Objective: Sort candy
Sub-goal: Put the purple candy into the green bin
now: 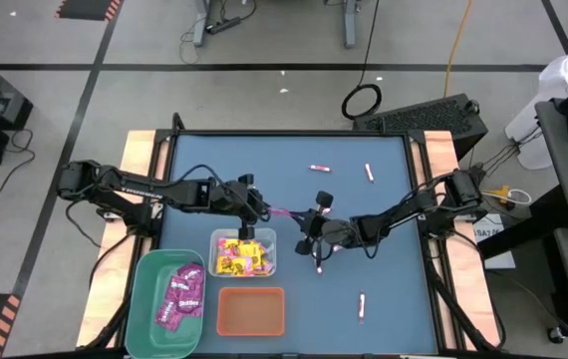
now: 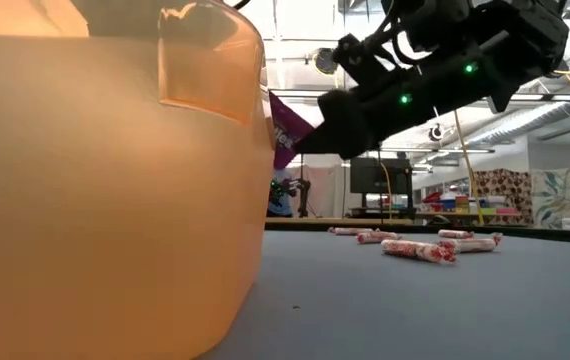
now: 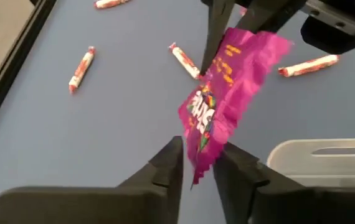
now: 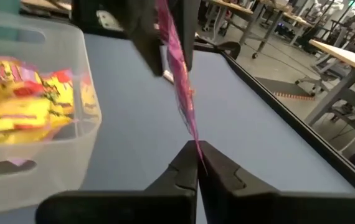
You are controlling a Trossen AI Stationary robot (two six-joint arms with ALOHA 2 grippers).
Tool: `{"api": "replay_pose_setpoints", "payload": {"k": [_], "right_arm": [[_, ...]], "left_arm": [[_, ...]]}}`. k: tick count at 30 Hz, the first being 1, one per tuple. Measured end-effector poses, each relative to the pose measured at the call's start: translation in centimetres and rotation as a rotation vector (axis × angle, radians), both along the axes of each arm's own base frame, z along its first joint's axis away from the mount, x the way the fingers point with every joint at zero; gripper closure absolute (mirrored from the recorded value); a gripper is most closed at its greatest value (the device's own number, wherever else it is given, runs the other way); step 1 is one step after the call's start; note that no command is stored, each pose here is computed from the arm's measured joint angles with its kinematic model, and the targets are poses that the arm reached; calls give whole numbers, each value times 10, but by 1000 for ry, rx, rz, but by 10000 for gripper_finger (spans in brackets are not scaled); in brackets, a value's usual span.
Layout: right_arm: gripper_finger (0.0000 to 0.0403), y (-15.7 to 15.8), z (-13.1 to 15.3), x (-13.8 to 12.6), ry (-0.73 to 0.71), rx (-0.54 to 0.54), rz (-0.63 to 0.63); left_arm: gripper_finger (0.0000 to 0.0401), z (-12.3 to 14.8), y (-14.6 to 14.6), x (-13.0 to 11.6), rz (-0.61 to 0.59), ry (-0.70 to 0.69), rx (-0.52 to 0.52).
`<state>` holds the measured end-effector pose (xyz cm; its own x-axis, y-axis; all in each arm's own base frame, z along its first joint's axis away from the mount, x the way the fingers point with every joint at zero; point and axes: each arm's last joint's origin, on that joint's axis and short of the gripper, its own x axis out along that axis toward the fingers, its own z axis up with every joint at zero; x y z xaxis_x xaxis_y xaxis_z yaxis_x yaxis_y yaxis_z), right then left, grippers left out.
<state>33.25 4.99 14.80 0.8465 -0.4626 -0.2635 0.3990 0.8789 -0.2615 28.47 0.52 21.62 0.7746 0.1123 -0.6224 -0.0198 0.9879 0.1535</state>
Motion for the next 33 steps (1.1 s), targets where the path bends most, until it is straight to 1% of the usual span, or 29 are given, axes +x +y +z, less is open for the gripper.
{"api": "replay_pose_setpoints", "payload": {"k": [3,5,11,13,15,17,20,21,26,31,33], "right_arm": [[402,0,4,0,-21,22,5],[402,1,6,-1,-27,36,24],[402,1,6,0,-35,59,37],[402,1,6,0,-38,64,35],[402,1,6,0,-38,64,35],[402,1,6,0,-38,64,35],[402,1,6,0,-39,65,35],[401,1,6,-1,-40,67,35],[387,4,10,-2,-61,88,36],[347,14,23,-10,-31,72,77],[328,18,28,-15,-18,77,87]], "left_arm": [[284,-1,-7,0,-22,4,-1],[273,-1,-11,0,-36,-4,1],[269,0,-20,0,-56,-15,-2],[278,0,-22,0,-57,-15,-9],[295,0,-24,0,-49,-16,-5],[322,0,-25,0,-44,-17,3],[376,0,-26,0,-45,-18,4],[388,0,-26,0,-45,-18,3],[393,2,-29,1,-37,-46,-23],[397,13,-34,-4,-7,-95,-96],[397,19,-37,-7,-12,-116,-110]]}}
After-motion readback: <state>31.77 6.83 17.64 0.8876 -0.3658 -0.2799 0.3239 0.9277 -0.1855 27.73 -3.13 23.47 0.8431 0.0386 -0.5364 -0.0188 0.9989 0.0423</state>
